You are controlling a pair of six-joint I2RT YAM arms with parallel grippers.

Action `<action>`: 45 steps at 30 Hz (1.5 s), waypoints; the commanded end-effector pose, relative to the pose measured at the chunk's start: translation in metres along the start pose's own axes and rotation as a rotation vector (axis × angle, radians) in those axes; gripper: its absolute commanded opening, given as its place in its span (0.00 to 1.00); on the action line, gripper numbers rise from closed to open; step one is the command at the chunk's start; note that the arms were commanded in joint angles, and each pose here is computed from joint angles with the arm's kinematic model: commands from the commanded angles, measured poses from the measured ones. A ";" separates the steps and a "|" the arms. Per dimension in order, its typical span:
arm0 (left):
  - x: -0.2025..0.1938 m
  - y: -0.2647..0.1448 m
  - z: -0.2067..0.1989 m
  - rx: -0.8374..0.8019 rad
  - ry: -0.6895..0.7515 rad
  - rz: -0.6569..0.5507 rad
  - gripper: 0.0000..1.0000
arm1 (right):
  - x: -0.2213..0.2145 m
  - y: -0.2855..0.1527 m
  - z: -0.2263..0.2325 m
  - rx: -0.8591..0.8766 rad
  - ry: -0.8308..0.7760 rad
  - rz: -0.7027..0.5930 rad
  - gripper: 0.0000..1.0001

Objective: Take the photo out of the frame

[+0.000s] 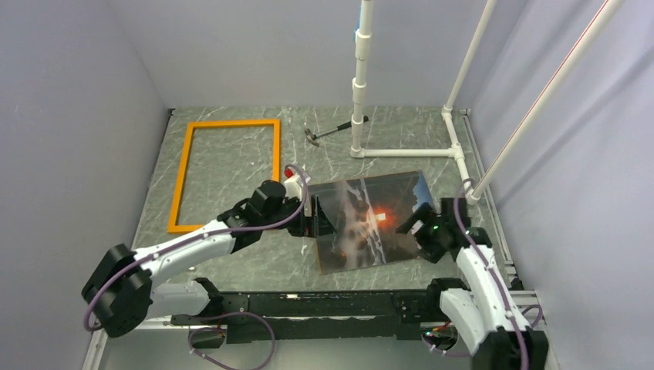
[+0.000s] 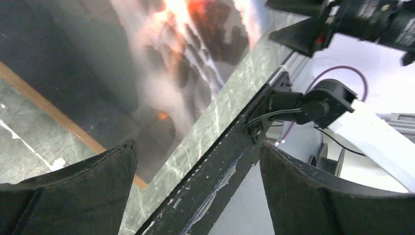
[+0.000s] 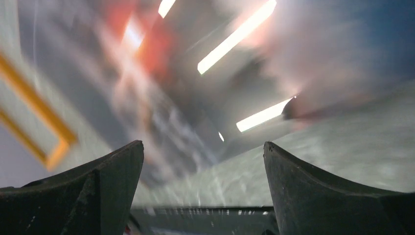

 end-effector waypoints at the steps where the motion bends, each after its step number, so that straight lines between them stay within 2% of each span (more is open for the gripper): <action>1: -0.007 -0.016 -0.005 -0.067 0.040 -0.024 0.96 | -0.060 -0.011 0.033 0.327 -0.223 0.232 0.93; 5: -0.012 -0.028 0.001 -0.034 0.042 -0.060 0.96 | -0.089 -0.009 0.042 0.329 -0.492 0.201 0.95; 7: -0.012 -0.034 0.007 0.000 0.036 -0.085 0.96 | -0.104 0.001 0.046 0.265 -0.536 0.213 0.95; 9: -0.012 -0.041 0.010 0.019 0.031 -0.104 0.97 | -0.119 0.006 0.054 0.261 -0.471 0.227 0.95; 14: -0.012 -0.053 0.009 0.030 0.023 -0.143 0.97 | -0.150 0.003 0.060 0.266 -0.091 0.216 0.88; 17: -0.015 -0.056 0.007 0.003 0.009 -0.153 0.97 | -0.148 0.006 0.056 0.188 0.005 0.144 0.88; 21: -0.017 -0.062 0.006 -0.003 0.005 -0.152 0.97 | -0.156 0.018 0.054 0.178 0.122 0.145 0.87; 30: -0.020 -0.077 0.006 0.032 0.032 -0.190 0.98 | -0.158 0.030 0.052 0.164 0.260 0.101 0.84; 45: -0.022 -0.068 0.010 0.014 0.014 -0.158 0.98 | -0.151 0.026 0.055 0.240 0.305 0.071 0.82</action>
Point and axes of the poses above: each gripper's point midway between its finger pads, its own y axis out along the fingers, its own z axis along the line the jaws close on, x = y × z, the point moved 9 cm from there along -y, back along the fingers, and after that the axes turned 2 degrees about -y, right-handed, at the moved point
